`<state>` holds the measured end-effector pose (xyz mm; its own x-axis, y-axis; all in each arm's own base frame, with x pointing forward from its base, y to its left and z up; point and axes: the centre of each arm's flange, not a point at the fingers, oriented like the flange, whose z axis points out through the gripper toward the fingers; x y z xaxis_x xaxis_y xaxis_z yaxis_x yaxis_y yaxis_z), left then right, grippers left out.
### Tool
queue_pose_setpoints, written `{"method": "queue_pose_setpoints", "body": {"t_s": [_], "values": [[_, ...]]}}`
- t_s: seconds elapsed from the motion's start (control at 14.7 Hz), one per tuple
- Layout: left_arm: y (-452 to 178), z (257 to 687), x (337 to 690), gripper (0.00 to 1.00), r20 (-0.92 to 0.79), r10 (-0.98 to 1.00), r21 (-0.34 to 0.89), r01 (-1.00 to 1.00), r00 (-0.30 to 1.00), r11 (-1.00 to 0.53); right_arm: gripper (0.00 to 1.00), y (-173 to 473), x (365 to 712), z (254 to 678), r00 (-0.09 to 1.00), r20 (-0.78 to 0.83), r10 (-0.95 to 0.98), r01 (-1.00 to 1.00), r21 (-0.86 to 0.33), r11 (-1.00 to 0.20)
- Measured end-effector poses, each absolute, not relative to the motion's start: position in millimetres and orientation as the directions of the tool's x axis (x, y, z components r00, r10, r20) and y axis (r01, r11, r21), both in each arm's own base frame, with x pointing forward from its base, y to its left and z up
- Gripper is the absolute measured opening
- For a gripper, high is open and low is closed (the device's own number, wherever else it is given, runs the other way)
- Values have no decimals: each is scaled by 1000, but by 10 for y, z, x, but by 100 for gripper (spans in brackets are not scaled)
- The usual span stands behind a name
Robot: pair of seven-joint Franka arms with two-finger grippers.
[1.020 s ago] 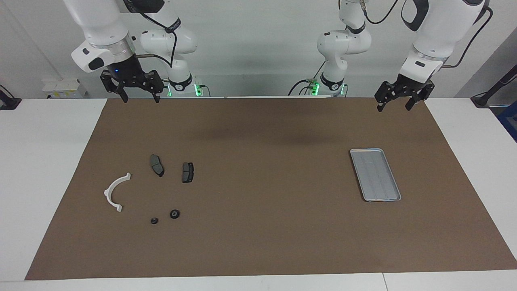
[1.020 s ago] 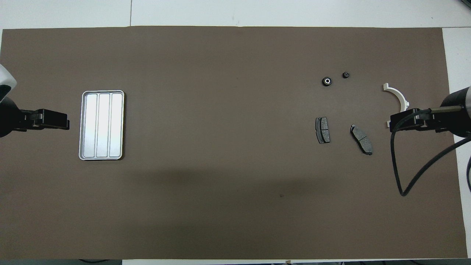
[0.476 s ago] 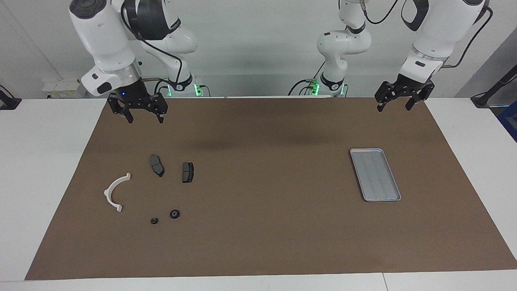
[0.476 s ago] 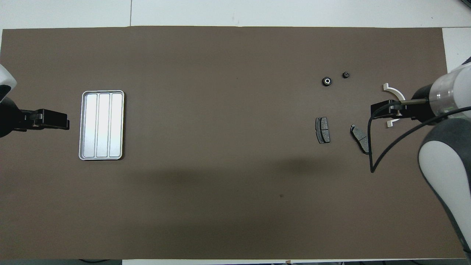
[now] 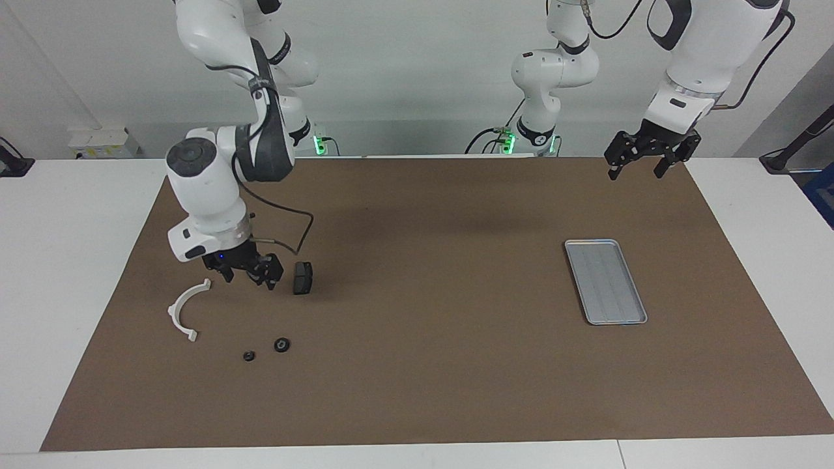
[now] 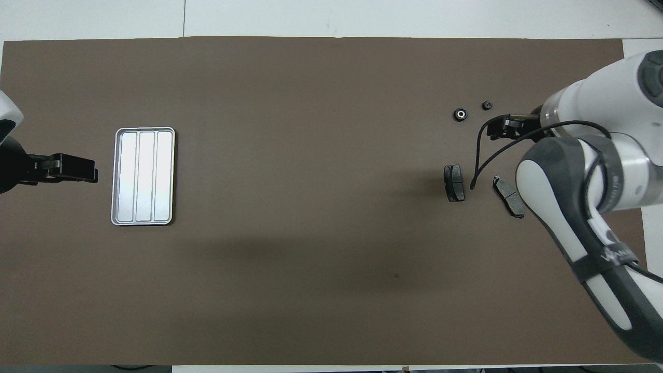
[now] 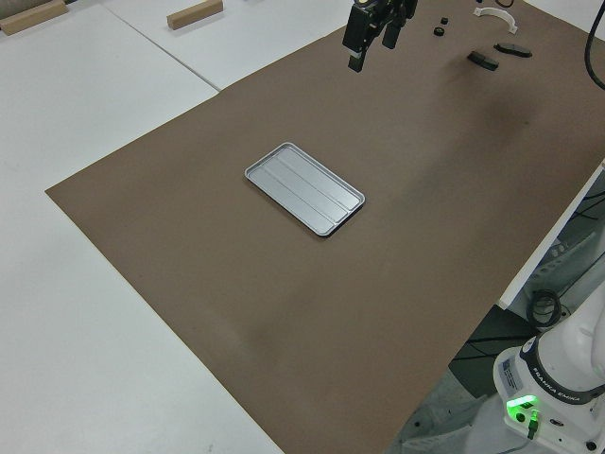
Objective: Pick bearing gear from pile to tray
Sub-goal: 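Reach the right gripper to the small dark bearing and grasp it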
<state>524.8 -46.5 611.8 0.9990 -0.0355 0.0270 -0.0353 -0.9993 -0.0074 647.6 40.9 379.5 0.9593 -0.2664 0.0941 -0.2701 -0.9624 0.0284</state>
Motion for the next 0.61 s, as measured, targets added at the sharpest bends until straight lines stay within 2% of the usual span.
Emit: {"method": "queue_pose_setpoints", "body": {"t_s": [0.34,0.61], "values": [[-465,6118,5248,100,27,-35,-7,-35,999,-999,100,615,7030,3235,893,75,-444,-446,12,-895],[-465,6118,5248,100,27,-35,-7,-35,999,-999,100,735,7204,2981,863,60,-501,-503,13,-864]]}}
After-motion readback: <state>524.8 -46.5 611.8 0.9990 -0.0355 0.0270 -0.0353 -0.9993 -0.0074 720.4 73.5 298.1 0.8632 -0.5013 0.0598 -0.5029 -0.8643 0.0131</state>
